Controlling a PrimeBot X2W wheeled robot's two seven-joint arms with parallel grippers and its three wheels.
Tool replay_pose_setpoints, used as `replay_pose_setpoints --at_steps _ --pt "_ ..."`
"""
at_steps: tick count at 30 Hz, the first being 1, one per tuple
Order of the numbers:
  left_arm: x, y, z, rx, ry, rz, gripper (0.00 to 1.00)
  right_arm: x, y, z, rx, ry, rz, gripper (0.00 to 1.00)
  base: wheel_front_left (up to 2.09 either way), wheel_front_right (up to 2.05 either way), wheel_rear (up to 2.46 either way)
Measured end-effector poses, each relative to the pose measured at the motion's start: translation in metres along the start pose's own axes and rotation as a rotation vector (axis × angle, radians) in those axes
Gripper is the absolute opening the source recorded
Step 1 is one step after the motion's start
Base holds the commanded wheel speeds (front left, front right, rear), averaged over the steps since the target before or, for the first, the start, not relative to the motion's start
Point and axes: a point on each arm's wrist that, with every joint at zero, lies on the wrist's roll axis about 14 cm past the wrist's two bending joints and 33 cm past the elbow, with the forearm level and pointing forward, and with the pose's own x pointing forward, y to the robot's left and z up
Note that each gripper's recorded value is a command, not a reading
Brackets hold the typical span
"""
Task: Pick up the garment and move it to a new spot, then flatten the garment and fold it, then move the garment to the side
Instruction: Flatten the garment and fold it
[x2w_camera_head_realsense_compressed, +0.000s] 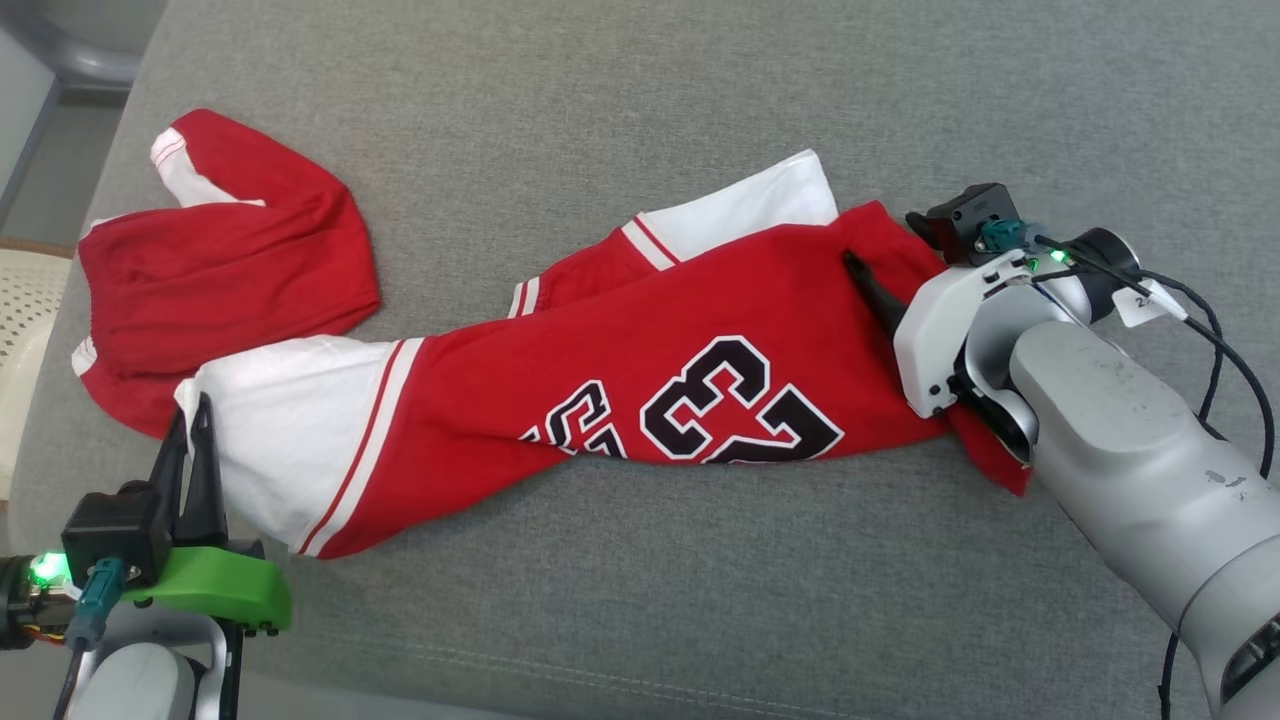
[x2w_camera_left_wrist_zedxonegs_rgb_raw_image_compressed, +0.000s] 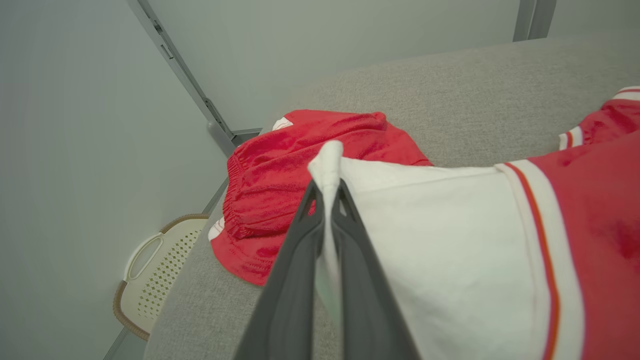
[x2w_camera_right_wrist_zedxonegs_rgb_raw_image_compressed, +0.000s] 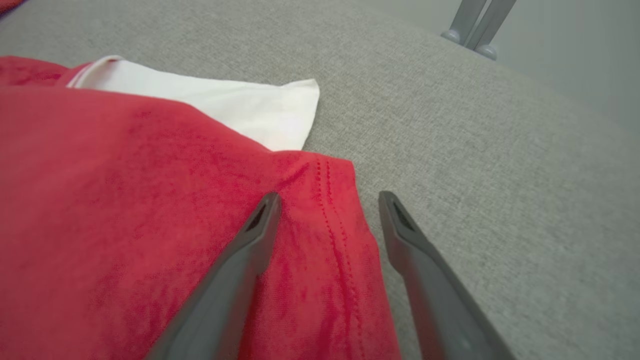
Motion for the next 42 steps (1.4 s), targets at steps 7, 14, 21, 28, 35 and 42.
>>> replay_pose_setpoints --at_steps 7,14,21,28,35,42 --pt "-0.008 0.005 -0.005 -0.005 0.014 0.022 0.0 0.013 0.034 -0.012 0.044 0.108 0.12 0.0 0.0 0.0 0.0" --pt "0.004 -0.008 0.025 -0.004 -0.088 -0.024 0.0 -0.002 0.014 0.009 -0.012 -0.001 0.111 0.0 0.0 0.0 0.0" --pt "0.043 -0.048 0.131 0.065 -0.393 -0.201 0.0 -0.037 -0.081 0.09 -0.078 -0.228 -0.109 0.0 0.0 0.0 0.0" --pt "0.069 -0.116 0.226 0.086 -0.654 -0.402 0.0 -0.096 -0.169 0.153 -0.175 -0.358 -0.32 0.0 0.0 0.0 0.0" --pt "0.082 -0.181 0.157 0.016 -0.492 -0.545 0.0 -0.103 -0.177 0.086 -0.252 -0.248 -0.338 0.01 0.0 0.0 0.0" --pt "0.072 -0.215 0.093 -0.055 -0.329 -0.61 0.0 -0.115 -0.157 -0.009 -0.144 -0.137 -0.35 0.89 0.0 0.0 0.0"
